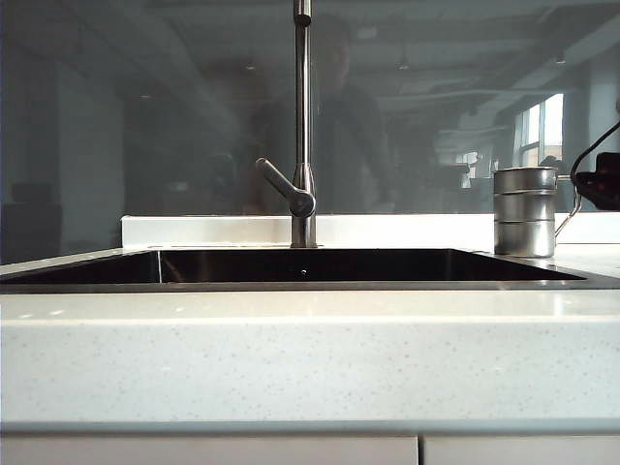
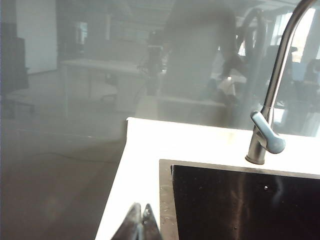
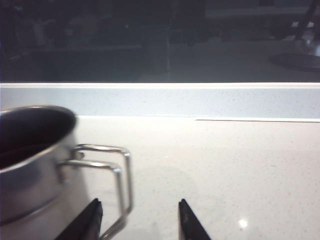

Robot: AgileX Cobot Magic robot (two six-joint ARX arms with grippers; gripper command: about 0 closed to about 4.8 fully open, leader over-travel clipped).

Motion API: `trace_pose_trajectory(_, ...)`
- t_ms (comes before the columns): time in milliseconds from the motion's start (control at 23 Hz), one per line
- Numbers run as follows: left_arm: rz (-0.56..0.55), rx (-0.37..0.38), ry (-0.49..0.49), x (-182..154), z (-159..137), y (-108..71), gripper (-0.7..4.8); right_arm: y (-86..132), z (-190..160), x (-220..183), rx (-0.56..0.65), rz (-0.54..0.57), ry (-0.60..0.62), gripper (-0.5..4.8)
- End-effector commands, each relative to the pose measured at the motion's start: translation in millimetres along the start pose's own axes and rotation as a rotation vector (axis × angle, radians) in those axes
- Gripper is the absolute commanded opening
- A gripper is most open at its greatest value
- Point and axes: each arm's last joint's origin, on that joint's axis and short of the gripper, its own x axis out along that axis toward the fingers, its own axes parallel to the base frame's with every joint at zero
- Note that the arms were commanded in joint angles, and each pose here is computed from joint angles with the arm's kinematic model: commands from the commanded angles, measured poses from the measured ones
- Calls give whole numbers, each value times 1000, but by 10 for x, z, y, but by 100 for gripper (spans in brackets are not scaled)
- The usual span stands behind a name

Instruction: Pick up the mug next to the sink, go to the faucet to get some water, pour the water into the sink, and finally put the mug back to its place.

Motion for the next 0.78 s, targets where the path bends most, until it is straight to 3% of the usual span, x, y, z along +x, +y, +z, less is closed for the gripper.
trace_pose_trajectory(44, 7, -3, -15, 1, 19, 3, -6, -5, 20, 90, -13, 8, -31, 212)
trace_pose_trajectory(436, 12, -4, 27, 41, -31, 9, -6, -62, -40, 333, -14, 19, -41, 211)
trace_pose_trajectory(784, 7, -3, 15, 107, -36, 11, -6, 41, -40, 416, -17, 76, -49, 210)
